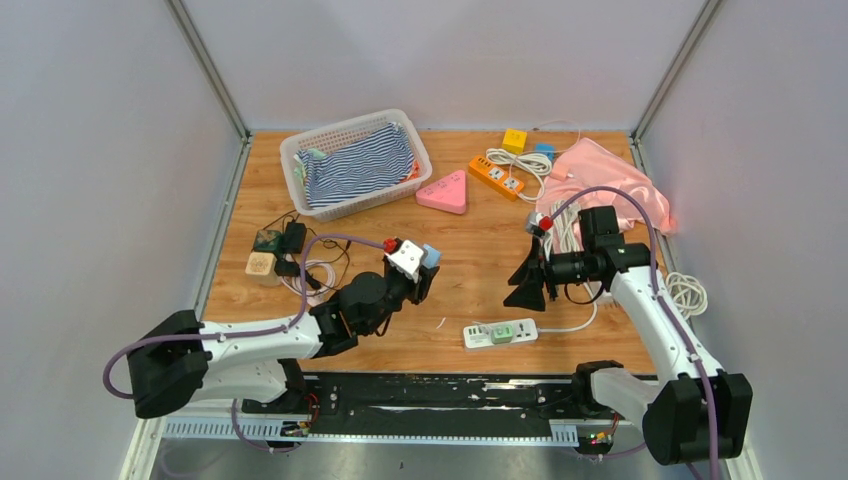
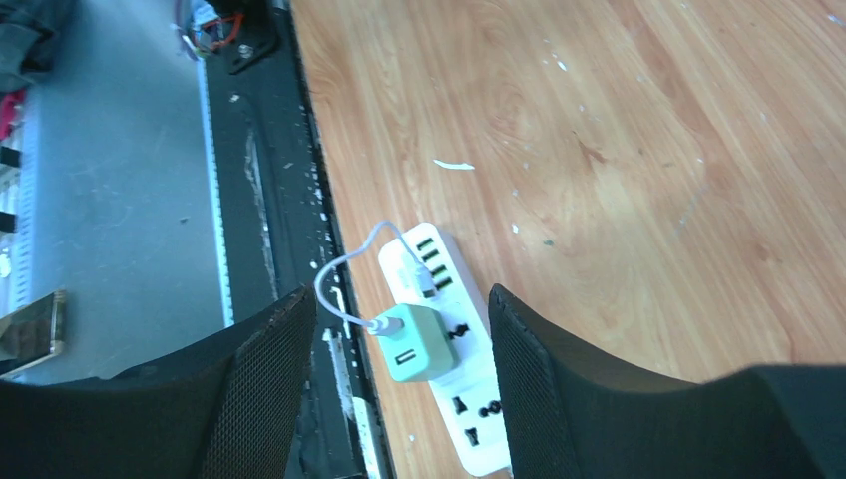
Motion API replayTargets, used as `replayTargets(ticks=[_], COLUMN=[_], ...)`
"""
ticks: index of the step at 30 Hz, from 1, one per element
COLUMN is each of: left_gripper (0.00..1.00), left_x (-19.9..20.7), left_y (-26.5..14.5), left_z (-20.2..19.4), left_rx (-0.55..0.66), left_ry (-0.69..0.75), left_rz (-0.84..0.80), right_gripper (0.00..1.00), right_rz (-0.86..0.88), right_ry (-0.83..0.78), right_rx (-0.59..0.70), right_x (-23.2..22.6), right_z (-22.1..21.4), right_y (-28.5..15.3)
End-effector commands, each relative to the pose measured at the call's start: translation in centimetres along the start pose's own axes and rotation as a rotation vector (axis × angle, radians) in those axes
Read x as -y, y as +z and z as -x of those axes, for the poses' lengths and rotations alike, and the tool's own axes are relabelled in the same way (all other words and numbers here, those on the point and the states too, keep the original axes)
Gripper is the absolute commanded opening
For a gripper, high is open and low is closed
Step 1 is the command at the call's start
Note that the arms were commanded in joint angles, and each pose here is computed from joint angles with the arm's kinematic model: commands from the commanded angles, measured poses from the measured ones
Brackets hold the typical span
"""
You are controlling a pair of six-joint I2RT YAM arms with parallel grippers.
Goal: Pull the plug off the socket
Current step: Place the plug at the center of the board.
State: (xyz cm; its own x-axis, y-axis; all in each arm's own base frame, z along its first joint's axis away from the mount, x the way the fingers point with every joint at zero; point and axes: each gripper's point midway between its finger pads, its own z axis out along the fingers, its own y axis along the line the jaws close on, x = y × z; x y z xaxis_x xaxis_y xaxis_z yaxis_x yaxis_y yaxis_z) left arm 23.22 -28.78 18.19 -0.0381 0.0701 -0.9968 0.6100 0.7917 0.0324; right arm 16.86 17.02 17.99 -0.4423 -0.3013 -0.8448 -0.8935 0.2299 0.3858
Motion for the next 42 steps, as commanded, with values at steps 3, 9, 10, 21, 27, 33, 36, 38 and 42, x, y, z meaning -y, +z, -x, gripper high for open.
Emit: replayTargets(ticks=[3,9,10,21,27,33,36,38,42], left_gripper=[0.0,0.02,0.02,0.03,0.07,0.08,0.09,0.1,0.13], left_x=[-1.1,-2.3,-2.4,-4.5,-5.6,-5.4,-6.1,-6.5,-8.0], left_y=[2.2,4.3,4.6,7.2,8.2,9.5,10.4,10.9,11.8], left_z=[0.7,0.8,0.9,1.9,0.9,-4.1,-6.0,-6.7,-7.4], left_rx=[-0.028,-0.067,-0.074,-0.213,-0.4,-0.711,-0.816,-0.859,-0.908], left_ry=[-0.099,-0.111,-0.109,-0.072,-0.031,0.027,0.036,0.055,0.108], left_rz=[-0.002,0.001,0.001,-0.075,-0.113,-0.153,-0.107,-0.091,-0.024], right_gripper=[0.65,0.65,0.65,0.64,0.64,0.63,0.63,0.63,0.63], right_rz=[-0.135,-0.213,-0.226,-0.28,-0.291,-0.302,-0.31,-0.313,-0.316], right_ry=[-0.003,-0.027,-0.031,-0.046,-0.053,-0.054,-0.062,-0.066,-0.072], right_rx=[-0.062,-0.09,-0.094,-0.112,-0.114,-0.121,-0.125,-0.126,-0.127], right_x=[2.8,4.2,4.4,5.2,5.3,5.5,5.6,5.7,5.7], right_z=[-1.4,-2.1,-2.2,-2.5,-2.5,-2.7,-2.7,-2.8,-2.8], right_y=[-0.4,-0.7,-0.8,-1.2,-1.3,-1.4,-1.5,-1.5,-1.5])
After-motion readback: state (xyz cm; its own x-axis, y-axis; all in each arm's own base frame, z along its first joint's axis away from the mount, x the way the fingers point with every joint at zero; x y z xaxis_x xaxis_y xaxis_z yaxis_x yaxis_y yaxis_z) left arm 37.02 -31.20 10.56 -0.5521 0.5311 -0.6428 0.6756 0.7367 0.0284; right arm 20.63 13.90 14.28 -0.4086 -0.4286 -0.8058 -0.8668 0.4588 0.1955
